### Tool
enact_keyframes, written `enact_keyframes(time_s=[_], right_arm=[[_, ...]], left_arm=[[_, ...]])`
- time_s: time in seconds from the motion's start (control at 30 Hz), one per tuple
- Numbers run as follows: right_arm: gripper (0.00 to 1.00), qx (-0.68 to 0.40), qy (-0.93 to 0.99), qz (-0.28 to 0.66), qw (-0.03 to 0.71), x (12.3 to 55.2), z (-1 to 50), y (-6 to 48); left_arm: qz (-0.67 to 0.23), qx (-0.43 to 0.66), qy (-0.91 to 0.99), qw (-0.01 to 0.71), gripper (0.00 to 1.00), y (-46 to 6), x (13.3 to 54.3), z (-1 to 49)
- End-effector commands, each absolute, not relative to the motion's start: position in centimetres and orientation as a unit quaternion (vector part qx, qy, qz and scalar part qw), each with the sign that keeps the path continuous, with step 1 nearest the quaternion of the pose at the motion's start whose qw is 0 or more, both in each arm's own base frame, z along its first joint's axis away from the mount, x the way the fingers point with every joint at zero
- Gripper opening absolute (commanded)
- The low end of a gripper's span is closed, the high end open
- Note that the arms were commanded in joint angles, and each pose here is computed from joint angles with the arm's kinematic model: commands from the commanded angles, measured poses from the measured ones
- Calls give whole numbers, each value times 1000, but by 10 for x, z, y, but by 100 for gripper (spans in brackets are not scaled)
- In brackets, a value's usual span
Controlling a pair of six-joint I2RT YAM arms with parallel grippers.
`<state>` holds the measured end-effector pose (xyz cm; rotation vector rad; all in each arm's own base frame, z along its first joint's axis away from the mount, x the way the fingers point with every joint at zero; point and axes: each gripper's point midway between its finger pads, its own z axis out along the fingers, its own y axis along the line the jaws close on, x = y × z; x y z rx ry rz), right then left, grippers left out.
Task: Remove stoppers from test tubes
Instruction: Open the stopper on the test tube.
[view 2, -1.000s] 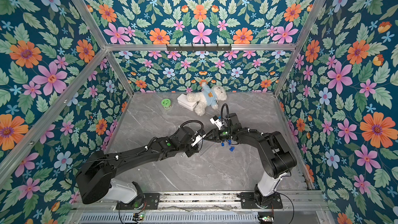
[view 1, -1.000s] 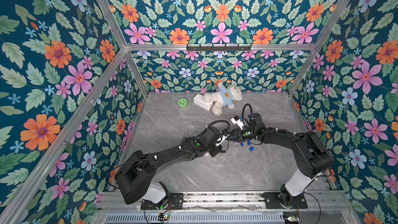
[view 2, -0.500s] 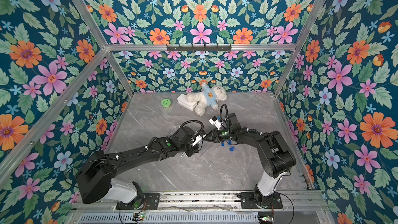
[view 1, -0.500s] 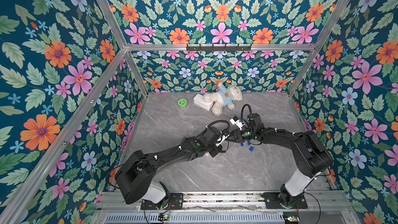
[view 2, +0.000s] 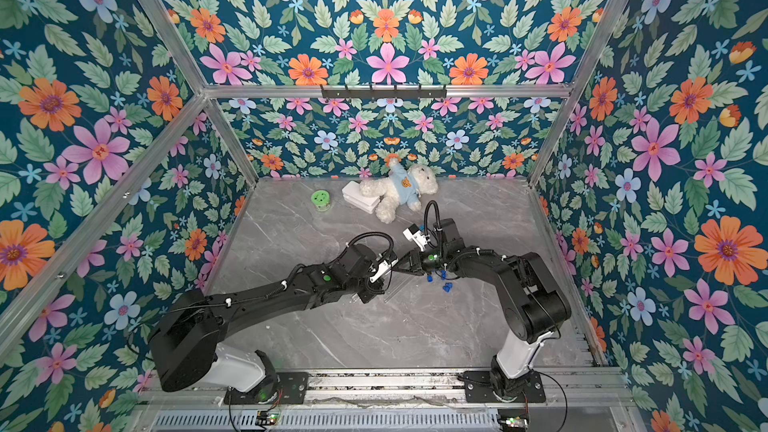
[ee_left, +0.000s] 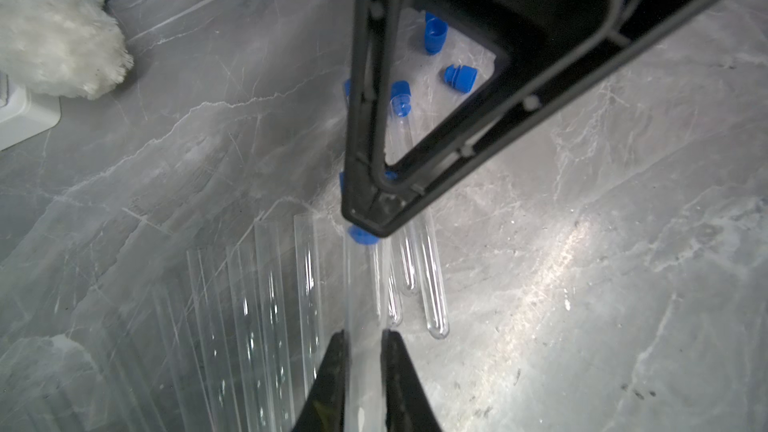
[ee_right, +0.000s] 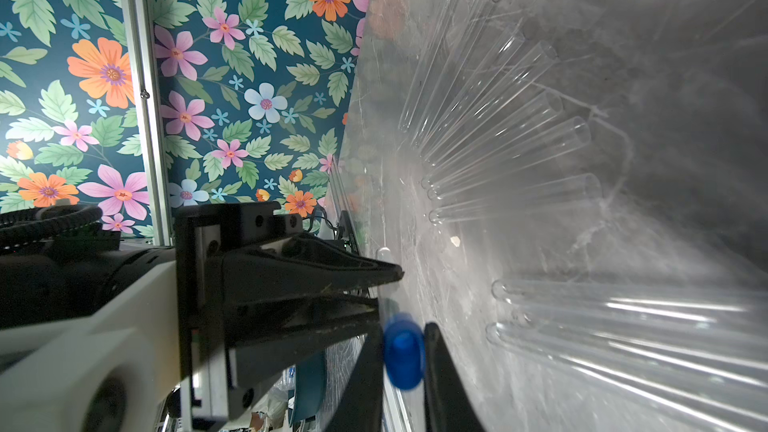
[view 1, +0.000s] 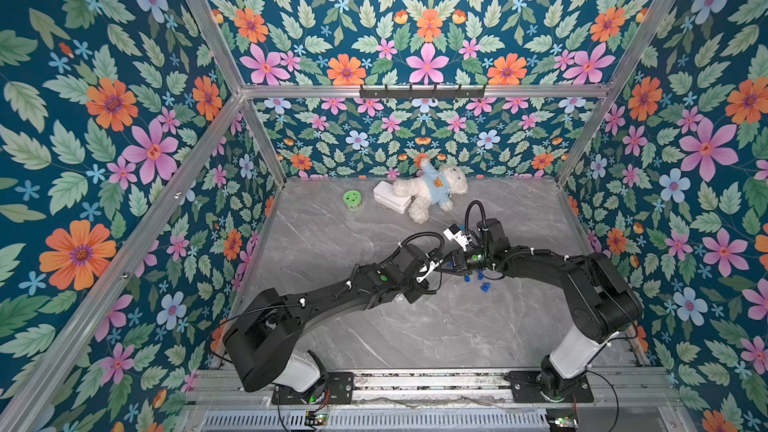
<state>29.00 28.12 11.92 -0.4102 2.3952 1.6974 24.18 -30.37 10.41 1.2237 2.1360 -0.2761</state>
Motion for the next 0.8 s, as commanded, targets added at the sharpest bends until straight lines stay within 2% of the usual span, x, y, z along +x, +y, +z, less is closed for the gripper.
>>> enact_keyframes(time_s=[0.0,0.47,0.77], right_arm=[[11,-150,797,578,93,290,125,284],[0,-152,795,579,104,291,133,281],[0,-135,792,584,117,298,138,270]], left_arm=[[-108,470,809,336,4,-308,244,110],[-79,475,815,322,1,-298,242,99],[-63,478,818,315,0,-294,242,92]])
